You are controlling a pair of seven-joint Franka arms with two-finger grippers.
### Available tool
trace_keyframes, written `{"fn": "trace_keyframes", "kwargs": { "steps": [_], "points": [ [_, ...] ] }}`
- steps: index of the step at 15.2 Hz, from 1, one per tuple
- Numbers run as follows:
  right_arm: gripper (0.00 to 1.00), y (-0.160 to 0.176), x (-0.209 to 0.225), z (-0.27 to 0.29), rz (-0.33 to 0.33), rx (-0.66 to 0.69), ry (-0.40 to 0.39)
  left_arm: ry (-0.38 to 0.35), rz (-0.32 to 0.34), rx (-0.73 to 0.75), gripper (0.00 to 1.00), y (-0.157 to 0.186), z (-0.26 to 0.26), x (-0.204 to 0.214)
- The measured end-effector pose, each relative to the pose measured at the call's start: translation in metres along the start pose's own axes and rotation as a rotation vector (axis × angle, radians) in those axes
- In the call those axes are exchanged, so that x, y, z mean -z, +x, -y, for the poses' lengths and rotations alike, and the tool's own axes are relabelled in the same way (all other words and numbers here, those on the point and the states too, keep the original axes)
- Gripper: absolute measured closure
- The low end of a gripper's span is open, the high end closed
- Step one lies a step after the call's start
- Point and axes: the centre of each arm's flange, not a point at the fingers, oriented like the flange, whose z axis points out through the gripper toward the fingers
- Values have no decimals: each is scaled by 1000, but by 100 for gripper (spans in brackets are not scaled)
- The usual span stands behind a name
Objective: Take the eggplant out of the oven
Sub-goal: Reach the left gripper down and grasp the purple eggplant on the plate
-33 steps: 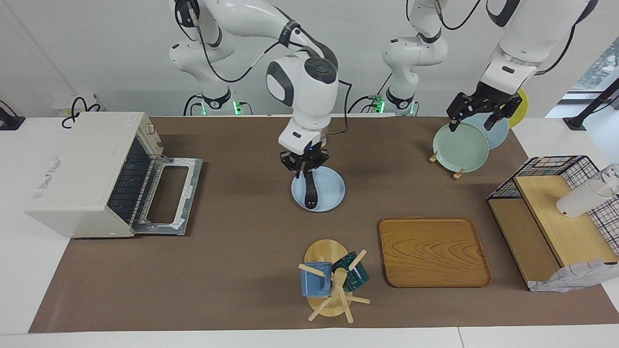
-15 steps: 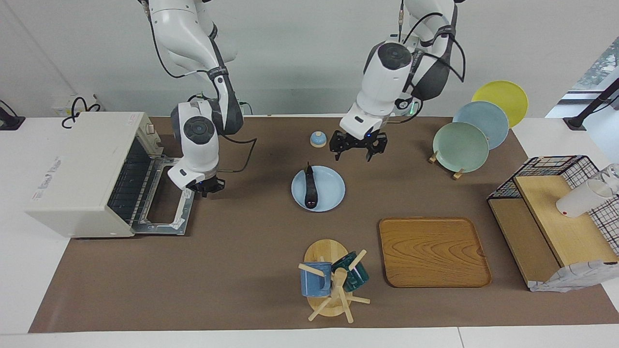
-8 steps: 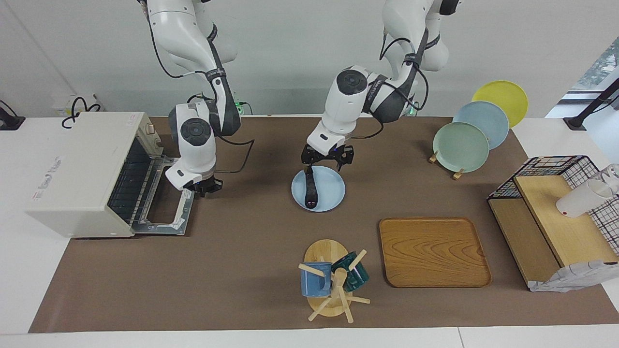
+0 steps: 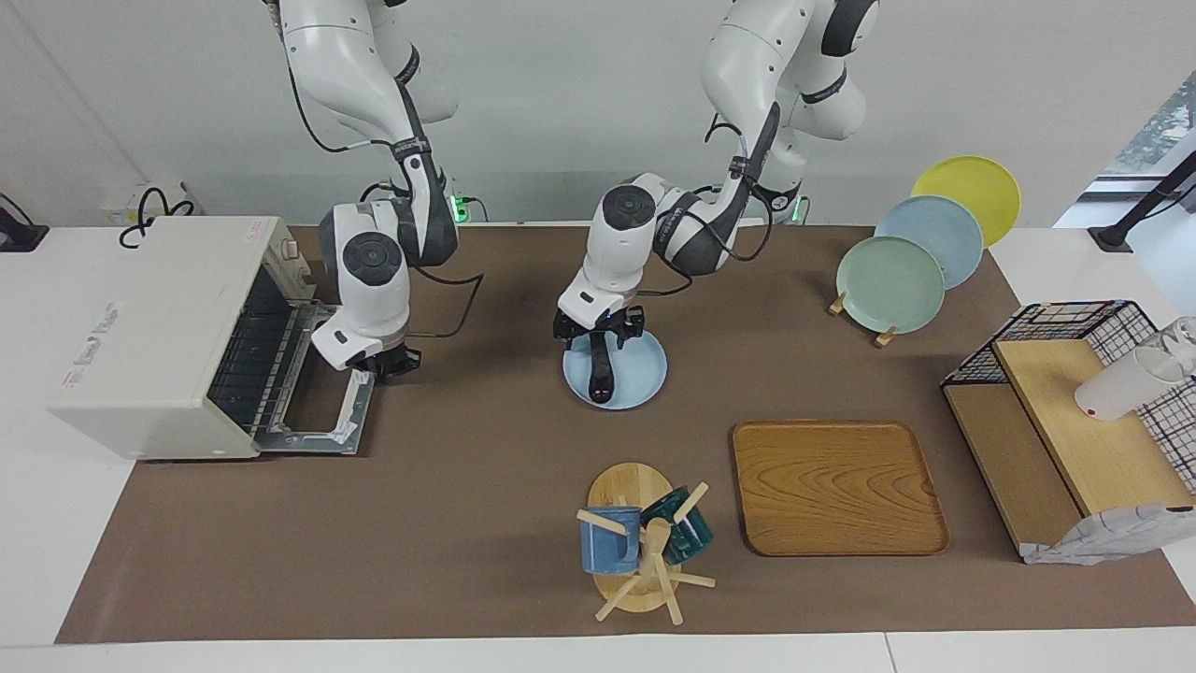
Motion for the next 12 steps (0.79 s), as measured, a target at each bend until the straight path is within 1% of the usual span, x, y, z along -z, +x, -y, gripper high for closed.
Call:
{"fn": "trace_keyframes", "kwargs": {
  "steps": [1, 2, 3, 4, 5, 7, 8, 9, 11, 12],
  "points": [
    [99, 0, 0, 0, -1, 2, -1, 5, -2, -3, 0, -1, 2, -4],
    [99, 0, 0, 0, -1, 3, -1, 7, -5, -5, 4, -1, 3, -8],
    [99, 0, 0, 0, -1, 9, -1, 6, -8, -6, 4, -1, 4, -10],
    [99, 0, 0, 0, -1, 21, -1, 6, -10, -6, 7, -1, 4, -12],
    [99, 0, 0, 0, 0, 33, 0, 5, -11, -5, 7, -1, 4, -12],
    [99, 0, -1, -1, 0, 58, 2, 3, -15, -3, 25, 0, 4, -11],
    [99, 0, 0, -1, 0, 72, 2, 2, -17, -2, 25, 1, 4, -11],
    [99, 0, 0, 0, 2, 83, 0, 1, -19, -1, 32, 1, 5, -11],
    [99, 2, 11, -1, 20, 118, -12, 2, -21, 2, 56, 3, 6, -10],
    [99, 3, 23, -3, 35, 144, -21, 3, -23, 5, 67, 4, 7, -10]
  ]
}}
